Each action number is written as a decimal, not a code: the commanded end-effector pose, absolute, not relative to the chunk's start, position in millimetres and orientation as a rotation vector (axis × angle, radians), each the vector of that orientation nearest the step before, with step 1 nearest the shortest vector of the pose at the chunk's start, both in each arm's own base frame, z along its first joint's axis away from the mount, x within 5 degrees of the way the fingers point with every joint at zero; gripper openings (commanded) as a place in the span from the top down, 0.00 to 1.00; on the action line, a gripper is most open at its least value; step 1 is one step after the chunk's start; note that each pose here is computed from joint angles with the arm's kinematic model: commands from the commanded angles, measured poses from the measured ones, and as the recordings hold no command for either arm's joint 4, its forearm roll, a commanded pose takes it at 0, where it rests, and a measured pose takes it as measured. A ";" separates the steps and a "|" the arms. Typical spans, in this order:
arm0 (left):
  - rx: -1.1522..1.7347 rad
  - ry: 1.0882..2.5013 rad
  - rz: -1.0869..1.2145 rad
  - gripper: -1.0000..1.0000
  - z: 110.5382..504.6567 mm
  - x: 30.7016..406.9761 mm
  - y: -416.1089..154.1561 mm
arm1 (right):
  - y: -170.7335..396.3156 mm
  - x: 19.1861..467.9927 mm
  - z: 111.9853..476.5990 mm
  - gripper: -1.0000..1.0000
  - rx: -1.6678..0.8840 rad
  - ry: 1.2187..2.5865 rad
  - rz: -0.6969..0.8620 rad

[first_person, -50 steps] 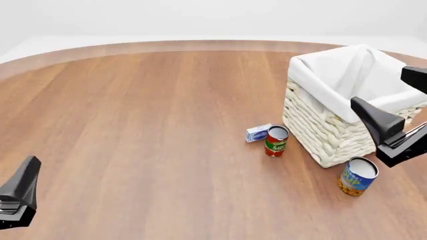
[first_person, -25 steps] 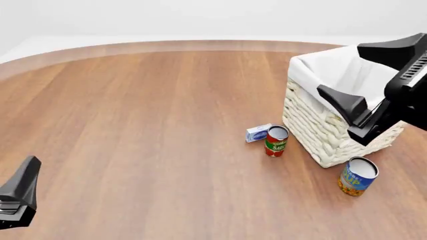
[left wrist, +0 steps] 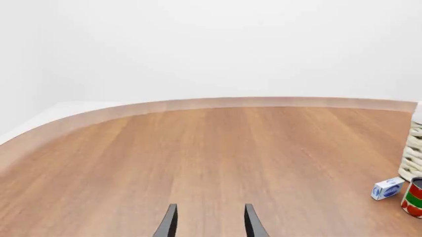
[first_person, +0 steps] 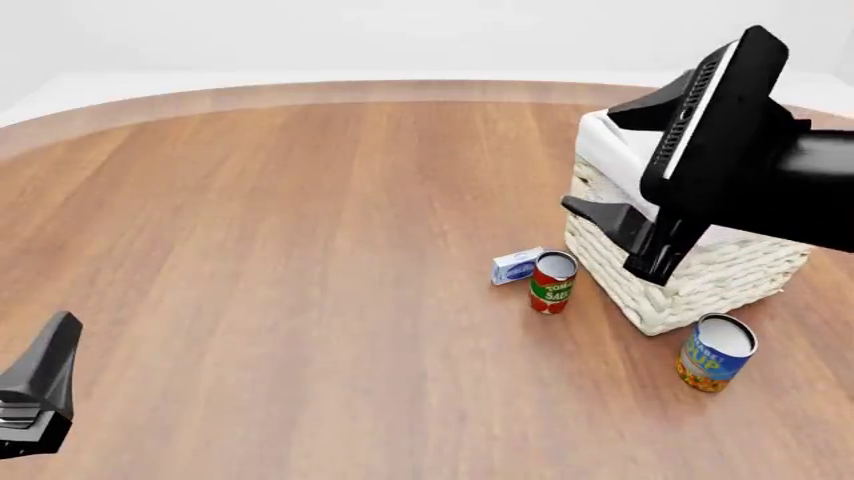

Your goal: Pick up the alphabet soup and the cream cheese box, and put them in the basket.

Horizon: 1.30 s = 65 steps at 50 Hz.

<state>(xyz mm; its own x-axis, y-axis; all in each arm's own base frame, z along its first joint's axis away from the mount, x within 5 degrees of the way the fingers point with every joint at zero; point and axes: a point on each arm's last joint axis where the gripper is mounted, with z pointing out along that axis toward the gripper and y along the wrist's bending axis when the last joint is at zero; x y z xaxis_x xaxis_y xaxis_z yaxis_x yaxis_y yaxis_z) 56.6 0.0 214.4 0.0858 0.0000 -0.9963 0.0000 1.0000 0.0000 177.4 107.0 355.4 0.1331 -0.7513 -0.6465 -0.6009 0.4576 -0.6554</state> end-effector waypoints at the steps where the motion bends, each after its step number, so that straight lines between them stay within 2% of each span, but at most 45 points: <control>1: 0.000 1.485 0.000 0.00 214.4 56.6 0.0 | 126.8 185.8 350.7 0.00 -1.345 1.585 -0.128; 23: 0.000 1.485 0.000 0.00 214.4 56.6 0.0 | 144.6 185.9 339.3 0.00 -1.445 1.611 -0.081; 49: 0.000 1.485 0.000 0.00 214.4 56.6 0.0 | 141.0 188.9 337.1 0.00 -1.438 1.614 -0.100; 65: 0.000 1.485 0.000 0.00 214.4 56.6 0.0 | 139.7 208.8 324.2 0.00 -1.497 1.628 -0.171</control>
<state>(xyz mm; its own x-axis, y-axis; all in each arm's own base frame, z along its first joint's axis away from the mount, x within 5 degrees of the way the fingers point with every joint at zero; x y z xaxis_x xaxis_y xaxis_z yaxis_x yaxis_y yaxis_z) 56.6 0.0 214.4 0.0858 0.0000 -0.9963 0.0000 1.0000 0.0000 199.7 140.1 329.0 0.1323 -0.8366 -0.5316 -0.7298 0.2807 -0.6233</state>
